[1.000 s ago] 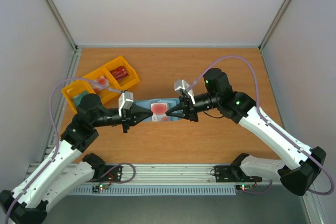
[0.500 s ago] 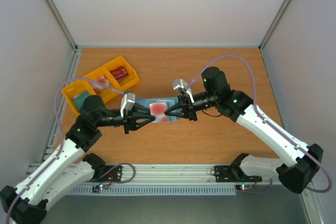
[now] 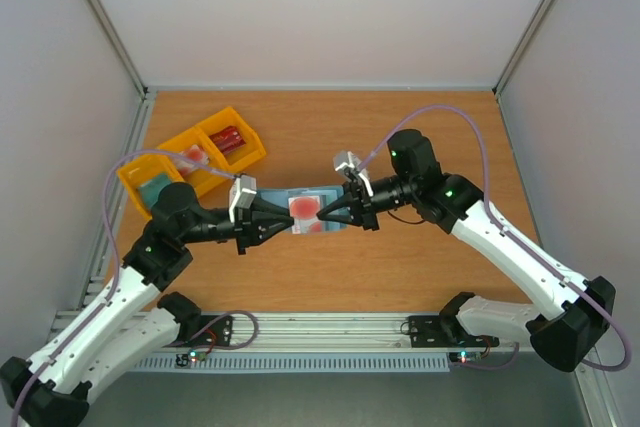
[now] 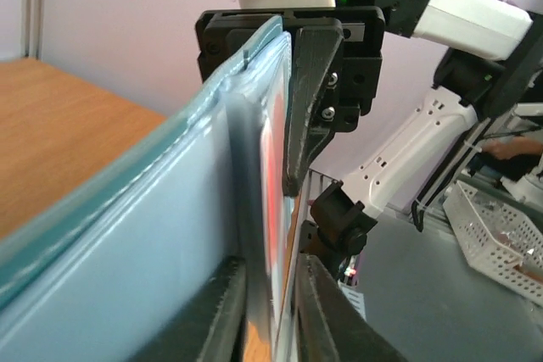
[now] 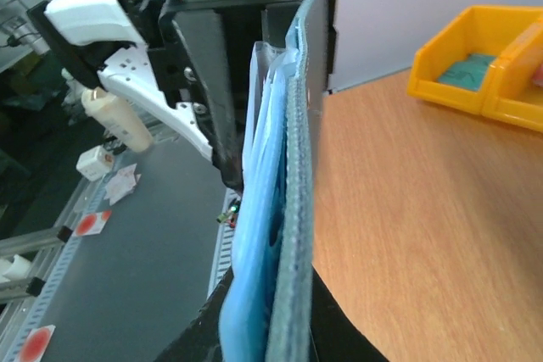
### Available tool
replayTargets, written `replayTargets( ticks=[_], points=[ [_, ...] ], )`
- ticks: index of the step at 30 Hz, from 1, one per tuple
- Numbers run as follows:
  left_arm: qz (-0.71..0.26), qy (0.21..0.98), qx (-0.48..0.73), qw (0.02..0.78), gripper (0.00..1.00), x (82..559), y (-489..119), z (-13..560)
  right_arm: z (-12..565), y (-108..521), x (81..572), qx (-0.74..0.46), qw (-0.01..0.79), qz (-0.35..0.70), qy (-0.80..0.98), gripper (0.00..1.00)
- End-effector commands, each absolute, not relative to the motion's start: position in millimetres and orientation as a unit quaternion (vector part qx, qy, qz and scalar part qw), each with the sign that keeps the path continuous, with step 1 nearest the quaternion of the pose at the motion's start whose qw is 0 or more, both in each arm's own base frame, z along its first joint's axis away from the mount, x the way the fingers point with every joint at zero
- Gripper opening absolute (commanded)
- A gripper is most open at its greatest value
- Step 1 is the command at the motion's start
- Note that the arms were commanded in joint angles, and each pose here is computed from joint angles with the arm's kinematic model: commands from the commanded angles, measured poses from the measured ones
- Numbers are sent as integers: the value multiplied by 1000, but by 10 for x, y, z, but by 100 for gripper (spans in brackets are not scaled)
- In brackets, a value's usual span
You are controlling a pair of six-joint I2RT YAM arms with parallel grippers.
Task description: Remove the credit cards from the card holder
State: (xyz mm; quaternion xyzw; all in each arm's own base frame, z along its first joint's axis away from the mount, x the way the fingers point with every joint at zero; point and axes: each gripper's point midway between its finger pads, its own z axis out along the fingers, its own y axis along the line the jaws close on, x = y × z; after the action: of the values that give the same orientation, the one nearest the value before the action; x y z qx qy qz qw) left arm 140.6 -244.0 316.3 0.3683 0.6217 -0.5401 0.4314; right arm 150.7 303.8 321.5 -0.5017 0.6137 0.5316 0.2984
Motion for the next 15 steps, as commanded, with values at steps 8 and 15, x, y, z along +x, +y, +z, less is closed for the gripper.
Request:
replayTargets(
  ticks=[8, 15],
  points=[
    [-550, 604, 359, 451, 15, 1487, -2488, 3311, 3414, 2955, 1438, -502, 313, 550, 589, 1],
    [-555, 600, 369, 443, 21, 1480, -2566, 3298, 3436, 2965, 1437, -502, 312, 554, 586, 1]
  ],
)
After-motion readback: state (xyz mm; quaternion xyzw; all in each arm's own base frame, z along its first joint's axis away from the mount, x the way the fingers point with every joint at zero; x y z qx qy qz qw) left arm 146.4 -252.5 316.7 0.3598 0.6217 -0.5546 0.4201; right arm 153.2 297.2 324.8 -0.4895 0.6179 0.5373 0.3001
